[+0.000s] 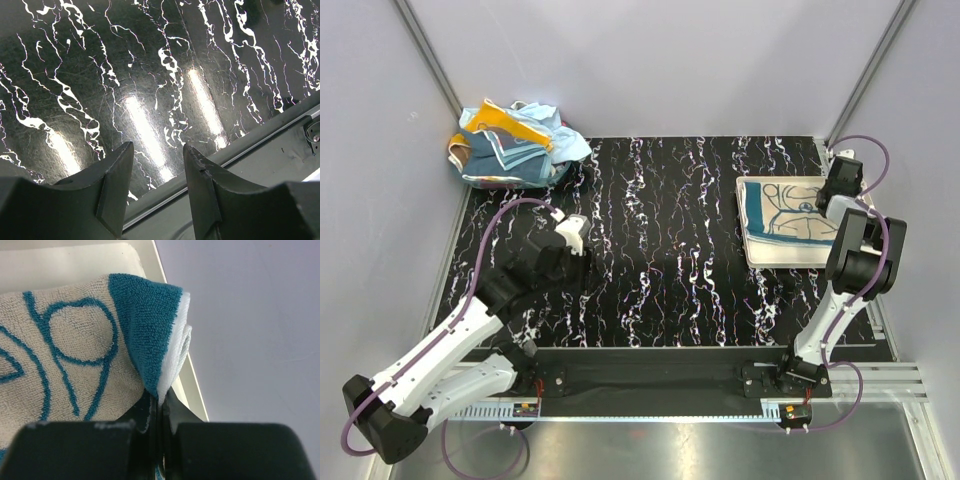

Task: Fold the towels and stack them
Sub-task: Neatly place the folded towel into the bin

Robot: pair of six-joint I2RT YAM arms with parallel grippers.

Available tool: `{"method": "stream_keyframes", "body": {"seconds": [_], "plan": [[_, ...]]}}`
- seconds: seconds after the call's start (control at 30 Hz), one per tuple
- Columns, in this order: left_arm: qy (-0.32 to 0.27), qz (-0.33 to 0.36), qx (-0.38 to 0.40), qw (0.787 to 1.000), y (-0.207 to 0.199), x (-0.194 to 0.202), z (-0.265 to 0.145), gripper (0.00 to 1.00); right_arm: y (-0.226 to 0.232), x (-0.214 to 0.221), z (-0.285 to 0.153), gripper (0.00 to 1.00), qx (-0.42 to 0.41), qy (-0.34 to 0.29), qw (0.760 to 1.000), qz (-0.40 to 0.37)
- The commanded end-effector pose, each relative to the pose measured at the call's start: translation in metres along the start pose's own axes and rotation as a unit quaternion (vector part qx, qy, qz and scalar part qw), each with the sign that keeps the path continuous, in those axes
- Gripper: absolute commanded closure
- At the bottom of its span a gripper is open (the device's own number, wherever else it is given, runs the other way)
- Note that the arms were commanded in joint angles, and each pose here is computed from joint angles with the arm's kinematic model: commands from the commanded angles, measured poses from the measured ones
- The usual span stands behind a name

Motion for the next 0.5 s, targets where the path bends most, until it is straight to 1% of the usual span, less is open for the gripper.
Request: {"method": "stream_keyframes", "body": {"seconds": [0.0, 0.1, 0.13, 0.17, 0.2, 0.27, 0.3, 0.33, 0.4, 0.47], "plan": [[-0.006, 0.007, 0.007, 1.0, 0.0, -0.002, 0.0, 0.5, -0.01, -0.024, 0.006, 1.0, 0.017, -0.037, 0.999, 0.004], [-0.003, 0.007, 0.009, 1.0, 0.0, -0.002, 0.001, 0.5, -0.011, -0.025, 0.008, 0.99, 0.021, -0.04, 0.999, 0.004], [-0.002, 0.006, 0.01, 1.0, 0.0, -0.002, 0.002, 0.5, -0.012, -0.025, 0.008, 0.96, 0.024, -0.039, 0.999, 0.006], [-0.001, 0.006, 0.009, 1.0, 0.0, -0.002, 0.002, 0.5, -0.011, -0.025, 0.008, 0.82, 0.031, -0.04, 0.999, 0.01], [-0.004, 0.005, 0.009, 1.0, 0.0, -0.003, 0.001, 0.5, -0.012, -0.025, 0.008, 0.75, 0.033, -0.038, 0.999, 0.013], [-0.001, 0.006, 0.009, 1.0, 0.0, -0.002, 0.002, 0.5, -0.014, -0.025, 0.005, 0.53, 0.044, -0.041, 0.998, 0.03], [-0.001, 0.005, 0.009, 1.0, 0.0, -0.002, 0.002, 0.5, -0.015, -0.024, 0.003, 0.47, 0.048, -0.042, 0.997, 0.038], [-0.001, 0.004, 0.009, 1.0, 0.001, -0.002, 0.002, 0.5, -0.016, -0.024, 0.002, 0.29, 0.052, -0.044, 0.996, 0.048], [0.0, 0.002, 0.008, 1.0, 0.001, -0.003, 0.003, 0.5, -0.023, -0.03, -0.006, 0.0, 0.07, -0.046, 0.994, 0.077], [0.0, 0.0, 0.006, 1.0, 0.003, -0.004, 0.003, 0.5, -0.035, -0.047, -0.02, 0.0, 0.08, -0.064, 0.984, 0.146]]}}
Point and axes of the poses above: each gripper's point midway between its finger pads, its own z axis out along the fingers, its own y axis along the line the jaws close on, x = y × z, the point moved 9 cm from there along -z, back along the fingers, and after that the axes turned 6 degrees about z, right-handed, at the moved point
